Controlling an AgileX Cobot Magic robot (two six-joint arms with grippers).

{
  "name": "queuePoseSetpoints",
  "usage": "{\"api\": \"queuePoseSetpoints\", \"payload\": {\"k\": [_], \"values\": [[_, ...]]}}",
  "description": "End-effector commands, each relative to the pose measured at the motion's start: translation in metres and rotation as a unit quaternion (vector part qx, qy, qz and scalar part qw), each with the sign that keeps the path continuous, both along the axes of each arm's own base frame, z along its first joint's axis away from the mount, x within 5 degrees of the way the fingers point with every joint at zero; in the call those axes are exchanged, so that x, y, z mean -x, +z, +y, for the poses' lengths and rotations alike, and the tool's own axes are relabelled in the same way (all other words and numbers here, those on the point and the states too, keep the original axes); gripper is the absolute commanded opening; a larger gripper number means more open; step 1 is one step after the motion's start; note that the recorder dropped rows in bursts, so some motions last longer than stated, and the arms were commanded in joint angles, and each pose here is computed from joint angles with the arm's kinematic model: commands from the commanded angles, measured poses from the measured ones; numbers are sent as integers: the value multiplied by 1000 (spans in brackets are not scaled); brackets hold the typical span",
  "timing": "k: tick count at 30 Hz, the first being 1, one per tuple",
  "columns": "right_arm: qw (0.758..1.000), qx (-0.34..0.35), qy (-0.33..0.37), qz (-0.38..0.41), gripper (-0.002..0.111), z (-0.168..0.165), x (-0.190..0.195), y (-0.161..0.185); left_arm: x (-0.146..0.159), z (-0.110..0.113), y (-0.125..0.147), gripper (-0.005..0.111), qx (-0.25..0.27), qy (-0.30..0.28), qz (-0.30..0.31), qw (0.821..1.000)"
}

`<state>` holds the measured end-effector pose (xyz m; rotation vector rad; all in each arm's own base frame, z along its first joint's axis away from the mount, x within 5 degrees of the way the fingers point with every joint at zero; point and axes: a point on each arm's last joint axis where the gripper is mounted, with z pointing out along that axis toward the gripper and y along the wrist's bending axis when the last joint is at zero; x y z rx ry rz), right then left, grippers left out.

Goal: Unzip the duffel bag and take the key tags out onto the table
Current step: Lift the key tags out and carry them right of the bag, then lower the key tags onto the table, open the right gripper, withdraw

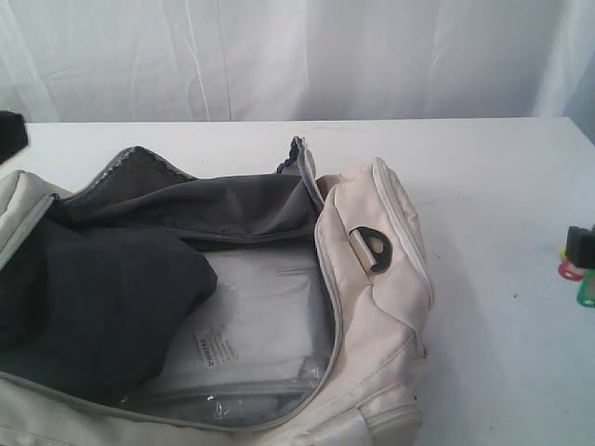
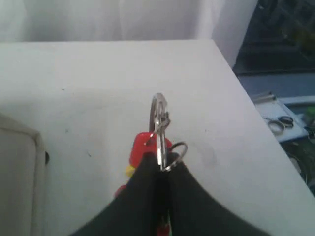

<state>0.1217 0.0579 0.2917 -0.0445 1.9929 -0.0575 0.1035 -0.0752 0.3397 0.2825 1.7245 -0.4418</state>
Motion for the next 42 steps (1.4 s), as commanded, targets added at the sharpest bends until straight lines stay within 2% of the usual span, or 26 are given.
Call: {"api": "queuePoseSetpoints", "payload": {"k": [1, 3, 5, 7, 11, 16, 20, 31, 34, 42], "values": [[998, -68, -8, -5, 0, 1, 1, -31, 10, 34, 10, 44, 8, 69, -21, 997], [995, -91, 20, -48, 0, 8, -2, -41, 15, 45, 9, 44, 1, 79, -13, 997], [993, -76, 11, -87, 0, 12, -9, -51, 20, 52, 5, 44, -9, 78, 4, 997], [996, -17, -3, -85, 0, 17, -16, -61, 24, 56, 0, 44, -22, 76, 28, 996], [998, 42, 17, -50, 0, 31, -24, -80, 26, 58, -3, 44, -46, 68, 38, 996], [996, 74, 39, -7, 0, 53, -35, -96, 27, 63, -6, 44, -65, 81, 46, 994], [993, 110, 12, -36, 0, 59, -47, -93, 28, 66, -9, 44, -82, 90, 61, 991], [995, 99, 8, -7, 0, 64, -64, -97, 30, 69, -16, 44, -125, 92, 85, 984], [995, 99, 8, -7, 7, 64, -64, -97, 30, 69, -16, 44, -125, 92, 85, 984], [995, 101, 3, -12, 41, 63, -64, -96, 30, 69, -16, 44, -124, 92, 85, 984]]}}
